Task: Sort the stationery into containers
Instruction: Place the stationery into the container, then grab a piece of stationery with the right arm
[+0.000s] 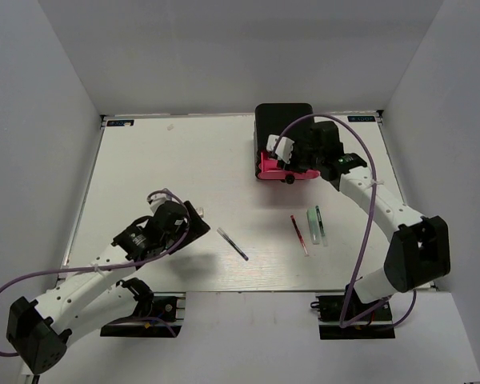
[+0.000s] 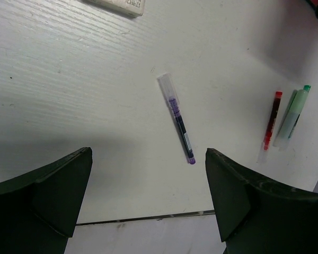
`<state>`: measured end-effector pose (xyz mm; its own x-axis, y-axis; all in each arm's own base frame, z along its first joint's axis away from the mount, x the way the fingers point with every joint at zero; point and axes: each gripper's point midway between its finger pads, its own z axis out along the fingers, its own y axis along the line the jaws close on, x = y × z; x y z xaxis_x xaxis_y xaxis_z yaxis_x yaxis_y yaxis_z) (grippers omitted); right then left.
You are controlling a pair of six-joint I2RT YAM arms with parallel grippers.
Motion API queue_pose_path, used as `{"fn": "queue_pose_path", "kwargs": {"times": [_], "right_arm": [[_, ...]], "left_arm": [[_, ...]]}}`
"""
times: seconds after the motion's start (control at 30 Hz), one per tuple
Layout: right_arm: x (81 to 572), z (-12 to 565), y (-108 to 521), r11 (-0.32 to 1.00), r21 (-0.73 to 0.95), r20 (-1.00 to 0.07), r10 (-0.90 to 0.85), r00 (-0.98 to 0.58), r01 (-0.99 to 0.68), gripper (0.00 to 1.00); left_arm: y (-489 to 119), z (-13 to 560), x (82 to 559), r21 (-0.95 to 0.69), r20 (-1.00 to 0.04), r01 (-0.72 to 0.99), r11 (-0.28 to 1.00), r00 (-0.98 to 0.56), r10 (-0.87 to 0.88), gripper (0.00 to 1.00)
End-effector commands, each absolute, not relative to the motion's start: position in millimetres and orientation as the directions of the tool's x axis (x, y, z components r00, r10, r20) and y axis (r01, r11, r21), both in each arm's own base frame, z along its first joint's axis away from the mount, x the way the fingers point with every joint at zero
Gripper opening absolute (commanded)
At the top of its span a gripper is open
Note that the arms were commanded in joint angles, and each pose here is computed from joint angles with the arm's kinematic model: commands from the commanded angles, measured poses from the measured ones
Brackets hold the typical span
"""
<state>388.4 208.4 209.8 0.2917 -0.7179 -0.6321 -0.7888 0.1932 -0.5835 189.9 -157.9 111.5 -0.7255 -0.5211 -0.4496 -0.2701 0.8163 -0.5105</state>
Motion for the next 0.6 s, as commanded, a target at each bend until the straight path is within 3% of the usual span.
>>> {"fn": "queue_pose_path", "kwargs": {"times": [0.0,0.1,0.23,0.3,0.4,0.43,0.47,0.5,0.53,0.57], "right_arm": [[392,223,210,0.182,-0.585,-0.642,-0.7,0.314,-0.79,0.46],[395,231,207,0.217,-0.59,-0.655,-0.692,0.303,-0.778,0.52],[395,250,202,0.276,-0.592,-0.682,-0.672,0.289,-0.757,0.54],[394,264,201,0.349,-0.568,-0.724,-0.643,0.25,-0.746,0.49],[387,278,189,0.46,-0.525,-0.775,-0.606,0.18,-0.716,0.22],[382,278,187,0.502,-0.478,-0.807,-0.575,0.135,-0.72,0.06],[367,281,181,0.526,-0.467,-0.82,-0.559,0.125,-0.711,0.0],[366,282,172,0.566,-0.463,-0.824,-0.559,0.095,-0.682,0.0],[352,277,167,0.6,-0.416,-0.847,-0.529,0.051,-0.683,0.0],[341,282,161,0.614,-0.421,-0.851,-0.522,0.056,-0.668,0.0]], "left_arm": [[-166,114,197,-0.528,-0.455,-0.248,0.813,-0.725,-0.517,0.98],[-170,121,203,-0.534,-0.472,-0.223,0.816,-0.722,-0.506,0.98],[-172,113,207,-0.493,-0.489,-0.2,0.847,-0.742,-0.46,0.98],[-174,114,211,-0.484,-0.5,-0.183,0.856,-0.745,-0.442,0.98],[-177,107,213,-0.449,-0.517,-0.142,0.882,-0.764,-0.386,0.9],[-179,112,216,-0.451,-0.535,-0.116,0.885,-0.759,-0.372,0.83],[-178,110,217,-0.421,-0.556,-0.079,0.903,-0.765,-0.326,0.62],[-179,111,219,-0.406,-0.57,-0.054,0.912,-0.765,-0.299,0.52],[-187,120,223,-0.425,-0.587,0.0,0.905,-0.761,-0.275,0.3],[-188,121,223,-0.396,-0.617,0.069,0.916,-0.758,-0.21,0.22]]}}
